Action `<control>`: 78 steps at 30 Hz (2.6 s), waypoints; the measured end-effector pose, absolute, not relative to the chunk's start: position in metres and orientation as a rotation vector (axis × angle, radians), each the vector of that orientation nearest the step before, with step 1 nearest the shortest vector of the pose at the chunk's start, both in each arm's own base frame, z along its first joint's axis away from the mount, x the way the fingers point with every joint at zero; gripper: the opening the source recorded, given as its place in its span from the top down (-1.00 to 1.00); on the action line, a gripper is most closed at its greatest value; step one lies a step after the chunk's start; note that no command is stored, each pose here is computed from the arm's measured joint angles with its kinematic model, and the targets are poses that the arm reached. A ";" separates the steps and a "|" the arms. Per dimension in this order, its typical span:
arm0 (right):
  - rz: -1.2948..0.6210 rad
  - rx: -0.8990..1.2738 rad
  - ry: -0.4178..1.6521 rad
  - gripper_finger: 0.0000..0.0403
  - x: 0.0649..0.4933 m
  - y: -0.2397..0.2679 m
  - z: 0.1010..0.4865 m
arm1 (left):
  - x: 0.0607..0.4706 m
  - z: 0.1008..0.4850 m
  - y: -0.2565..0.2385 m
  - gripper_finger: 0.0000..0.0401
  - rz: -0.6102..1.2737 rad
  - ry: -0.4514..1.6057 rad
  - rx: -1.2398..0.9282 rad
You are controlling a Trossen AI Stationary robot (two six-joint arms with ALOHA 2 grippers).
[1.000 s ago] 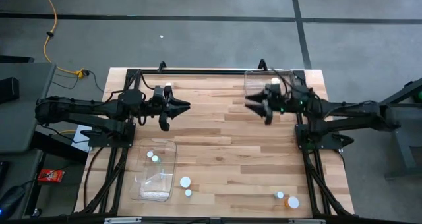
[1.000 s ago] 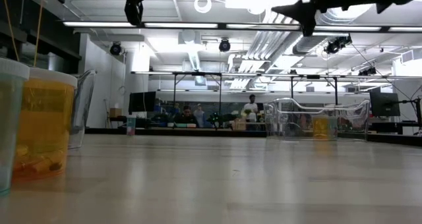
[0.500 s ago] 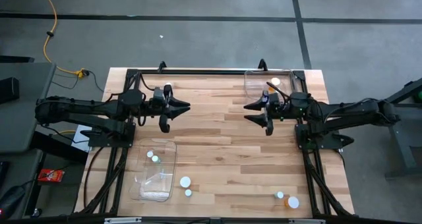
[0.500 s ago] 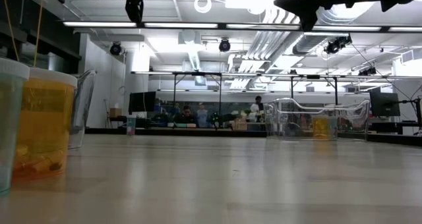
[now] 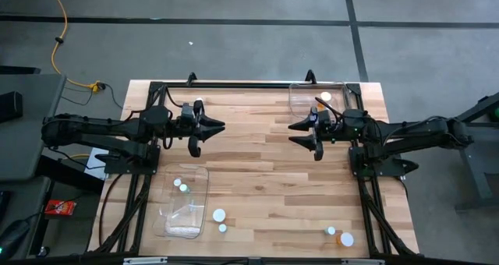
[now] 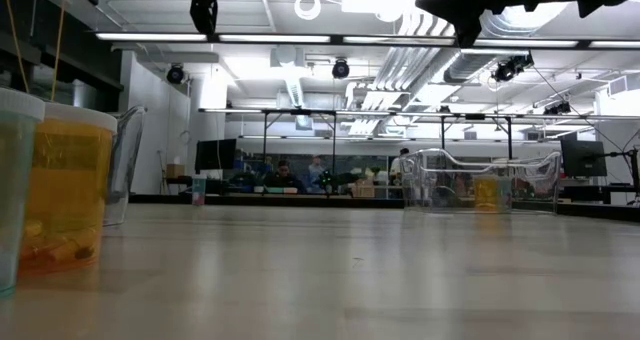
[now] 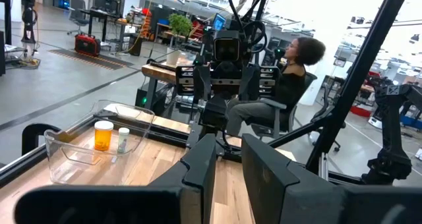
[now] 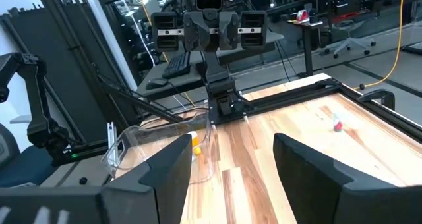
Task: Pick and place medicine bottles into bin by pill shape (circle, oval)
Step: Put the large orange capsule bottle into the top transparent bin
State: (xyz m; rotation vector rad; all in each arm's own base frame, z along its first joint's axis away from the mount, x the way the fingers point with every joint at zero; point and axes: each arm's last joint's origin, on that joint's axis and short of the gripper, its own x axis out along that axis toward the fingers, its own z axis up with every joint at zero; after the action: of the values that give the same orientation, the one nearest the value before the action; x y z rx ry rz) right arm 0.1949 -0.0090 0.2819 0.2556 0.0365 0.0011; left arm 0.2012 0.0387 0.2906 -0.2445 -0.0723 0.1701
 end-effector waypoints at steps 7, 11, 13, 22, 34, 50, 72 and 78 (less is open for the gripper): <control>0.001 0.274 0.036 -0.02 0.195 -0.009 0.282 | 0.202 0.291 0.036 0.69 0.159 -0.072 -0.252; 0.001 0.274 0.035 -0.02 0.195 -0.009 0.282 | 0.202 0.291 0.033 0.69 0.141 -0.070 -0.253; 0.001 0.274 0.036 -0.02 0.195 -0.009 0.282 | 0.203 0.291 0.030 0.69 0.129 -0.068 -0.254; 0.001 0.274 0.035 -0.02 0.195 -0.009 0.282 | 0.233 0.324 0.005 0.36 0.096 0.273 -0.152; 0.001 0.289 0.036 -0.02 0.195 -0.009 0.282 | 0.293 0.333 -0.053 -0.19 -0.241 1.015 0.332; -0.001 0.290 0.046 -0.02 0.195 -0.009 0.281 | 0.333 0.251 -0.113 -0.26 -0.550 1.269 0.419; -0.001 0.290 0.047 -0.02 0.195 -0.009 0.281 | 0.338 0.227 -0.140 -0.26 -0.456 1.359 0.165; -0.001 0.290 0.047 -0.02 0.195 -0.009 0.281 | 0.337 0.227 -0.144 -0.26 -0.363 1.347 0.189</control>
State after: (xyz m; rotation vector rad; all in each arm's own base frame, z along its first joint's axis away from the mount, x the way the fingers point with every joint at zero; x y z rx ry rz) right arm 0.1949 -0.0090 0.2810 0.2901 0.0473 -0.0007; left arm 0.3375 -0.1436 0.2268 0.1886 1.3469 -0.3630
